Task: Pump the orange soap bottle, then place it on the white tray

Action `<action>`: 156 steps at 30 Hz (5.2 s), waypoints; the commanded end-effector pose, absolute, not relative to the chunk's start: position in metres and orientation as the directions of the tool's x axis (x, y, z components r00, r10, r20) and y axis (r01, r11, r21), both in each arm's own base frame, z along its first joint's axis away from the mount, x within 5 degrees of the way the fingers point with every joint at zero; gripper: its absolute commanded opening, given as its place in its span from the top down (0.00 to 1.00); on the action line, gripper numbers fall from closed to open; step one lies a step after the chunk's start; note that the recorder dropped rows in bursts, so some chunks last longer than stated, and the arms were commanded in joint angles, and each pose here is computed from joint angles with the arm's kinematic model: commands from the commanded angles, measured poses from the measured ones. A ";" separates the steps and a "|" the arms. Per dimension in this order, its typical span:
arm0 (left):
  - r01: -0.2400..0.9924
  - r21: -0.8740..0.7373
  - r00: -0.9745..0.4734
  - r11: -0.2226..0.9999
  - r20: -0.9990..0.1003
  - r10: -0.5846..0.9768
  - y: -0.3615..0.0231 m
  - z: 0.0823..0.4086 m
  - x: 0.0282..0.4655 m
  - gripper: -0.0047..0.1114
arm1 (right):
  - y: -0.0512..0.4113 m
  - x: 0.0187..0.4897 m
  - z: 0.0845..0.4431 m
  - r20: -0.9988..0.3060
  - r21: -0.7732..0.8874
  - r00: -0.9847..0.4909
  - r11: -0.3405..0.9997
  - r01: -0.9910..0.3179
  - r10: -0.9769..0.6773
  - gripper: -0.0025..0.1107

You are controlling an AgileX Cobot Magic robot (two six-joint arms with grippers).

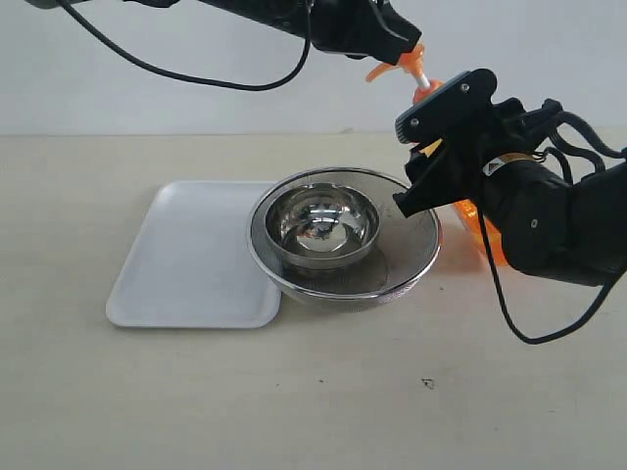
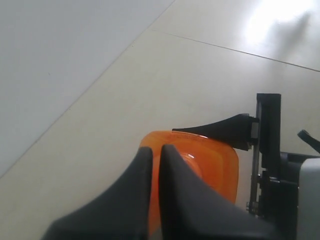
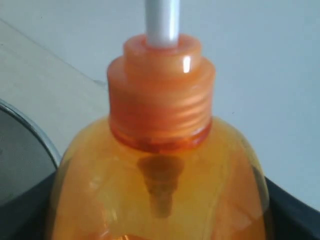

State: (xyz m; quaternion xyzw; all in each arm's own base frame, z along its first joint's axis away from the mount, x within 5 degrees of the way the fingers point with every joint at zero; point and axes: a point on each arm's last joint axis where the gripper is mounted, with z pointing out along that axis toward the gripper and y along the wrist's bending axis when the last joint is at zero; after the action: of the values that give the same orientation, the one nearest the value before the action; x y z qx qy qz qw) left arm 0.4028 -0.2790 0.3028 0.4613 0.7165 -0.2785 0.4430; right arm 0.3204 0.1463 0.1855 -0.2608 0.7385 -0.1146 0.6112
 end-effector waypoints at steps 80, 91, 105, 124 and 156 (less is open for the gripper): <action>0.933 0.090 -0.134 0.350 -0.813 0.567 -0.281 0.292 0.391 0.92 | 0.154 0.319 0.197 -0.906 -0.394 -0.053 0.883 -0.257 -0.420 0.98; 0.937 0.075 -0.146 0.342 -0.804 0.576 -0.281 0.287 0.391 0.92 | 0.155 0.319 0.198 -0.905 -0.398 -0.047 0.880 -0.260 -0.423 0.98; 0.933 0.070 -0.172 0.354 -0.777 0.605 -0.280 0.277 0.394 0.92 | 0.155 0.319 0.198 -0.905 -0.398 -0.047 0.880 -0.260 -0.423 0.98; 0.943 0.074 -0.158 0.324 -0.757 0.634 -0.291 0.268 0.389 0.92 | 0.154 0.319 0.198 -0.905 -0.398 -0.045 0.880 -0.258 -0.423 0.98; 0.724 0.426 0.095 0.543 -0.841 0.532 -0.211 0.453 0.329 0.92 | 0.154 0.320 0.199 -0.882 -0.452 -0.023 0.857 -0.247 -0.471 0.98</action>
State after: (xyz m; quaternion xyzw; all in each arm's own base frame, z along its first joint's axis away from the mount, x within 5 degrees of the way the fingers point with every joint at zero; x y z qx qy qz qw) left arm 0.3333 -0.2245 0.4424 0.4859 0.6578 -0.1150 0.5639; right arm 0.3188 0.1536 0.1874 -0.2433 0.7372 -0.0647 0.6270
